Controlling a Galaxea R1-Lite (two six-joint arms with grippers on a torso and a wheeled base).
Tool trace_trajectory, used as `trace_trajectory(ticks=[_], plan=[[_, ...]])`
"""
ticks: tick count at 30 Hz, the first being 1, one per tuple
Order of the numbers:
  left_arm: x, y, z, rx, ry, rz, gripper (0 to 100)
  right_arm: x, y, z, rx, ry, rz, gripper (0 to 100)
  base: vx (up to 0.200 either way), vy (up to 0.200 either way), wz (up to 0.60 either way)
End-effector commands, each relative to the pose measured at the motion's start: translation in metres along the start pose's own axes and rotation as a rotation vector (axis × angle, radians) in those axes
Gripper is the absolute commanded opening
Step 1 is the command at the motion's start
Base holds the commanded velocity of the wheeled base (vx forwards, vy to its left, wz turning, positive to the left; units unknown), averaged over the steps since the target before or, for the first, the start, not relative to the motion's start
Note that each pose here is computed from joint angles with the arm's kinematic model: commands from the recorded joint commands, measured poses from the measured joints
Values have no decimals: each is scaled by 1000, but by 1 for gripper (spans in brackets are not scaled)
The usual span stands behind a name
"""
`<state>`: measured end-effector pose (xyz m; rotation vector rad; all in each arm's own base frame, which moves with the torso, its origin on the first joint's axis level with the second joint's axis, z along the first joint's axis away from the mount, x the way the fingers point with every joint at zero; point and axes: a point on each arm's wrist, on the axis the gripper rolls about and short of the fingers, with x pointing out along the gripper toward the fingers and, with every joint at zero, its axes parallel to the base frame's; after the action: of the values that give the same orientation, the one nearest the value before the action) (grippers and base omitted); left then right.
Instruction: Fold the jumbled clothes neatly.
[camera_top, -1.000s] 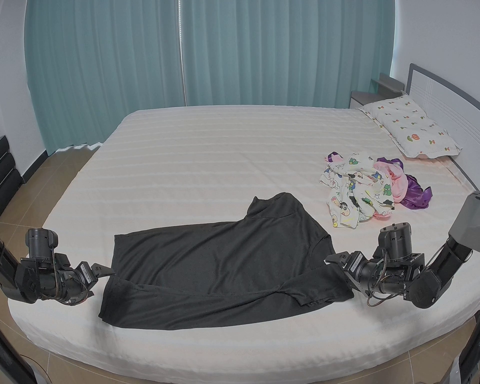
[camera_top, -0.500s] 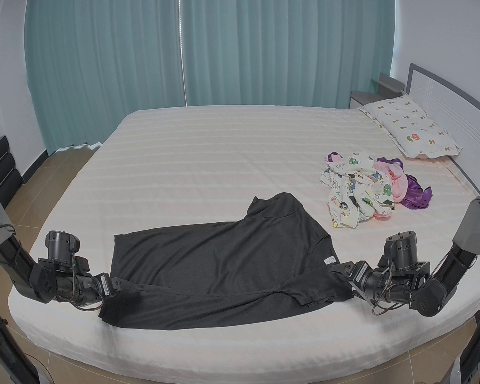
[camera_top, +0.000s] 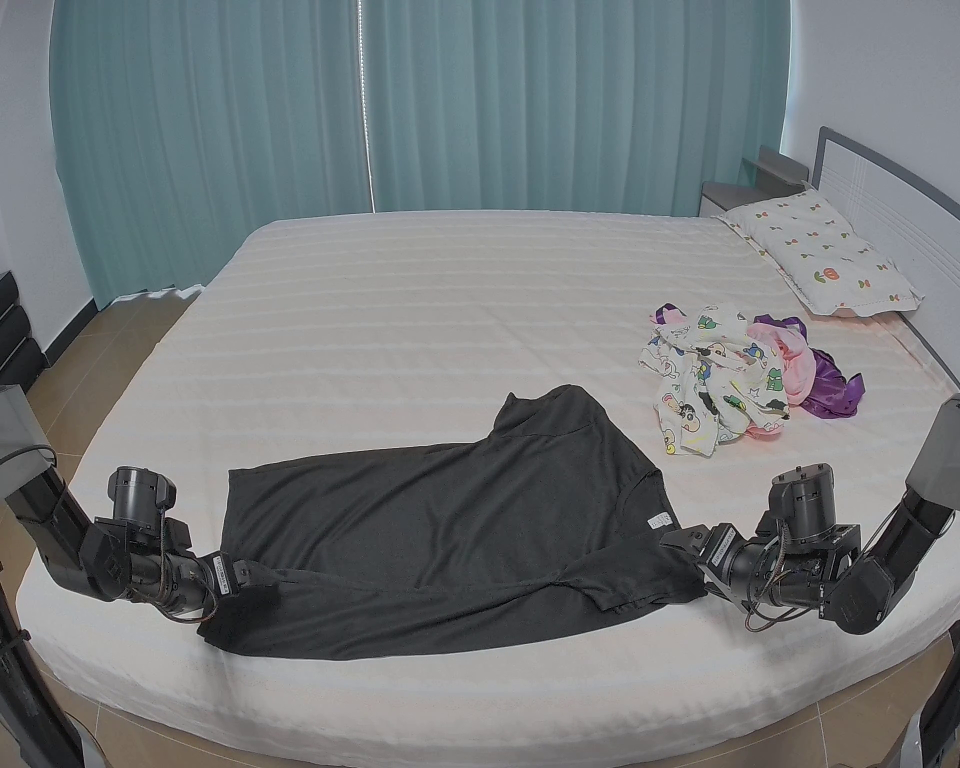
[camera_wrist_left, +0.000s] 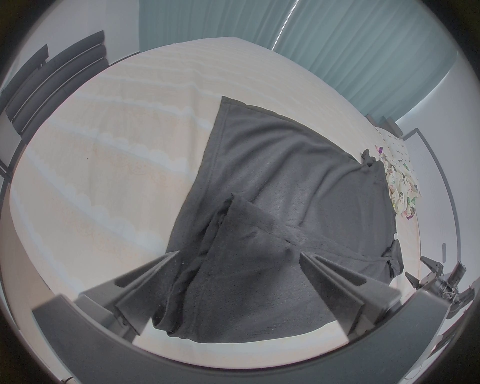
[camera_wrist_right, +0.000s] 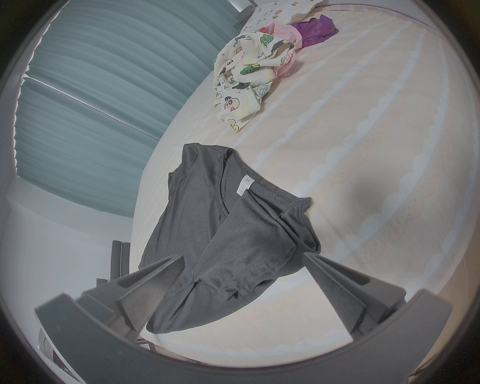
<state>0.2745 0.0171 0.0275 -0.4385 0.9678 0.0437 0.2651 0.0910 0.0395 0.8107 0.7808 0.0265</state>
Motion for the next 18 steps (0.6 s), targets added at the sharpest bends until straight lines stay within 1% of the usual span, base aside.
trace_trajectory(ticks=[1, 17, 18], plan=[[4, 4, -1, -14, 11, 9, 0, 0, 0, 0, 0, 3, -1, 100, 0, 0, 0], [-10, 25, -7, -79, 10, 62, 0, 2, -1, -2, -1, 11, -6, 100, 0, 0, 0], [-15, 25, -6, -80, -7, 61, 0, 2, -1, -2, -2, 12, -5, 100, 0, 0, 0]])
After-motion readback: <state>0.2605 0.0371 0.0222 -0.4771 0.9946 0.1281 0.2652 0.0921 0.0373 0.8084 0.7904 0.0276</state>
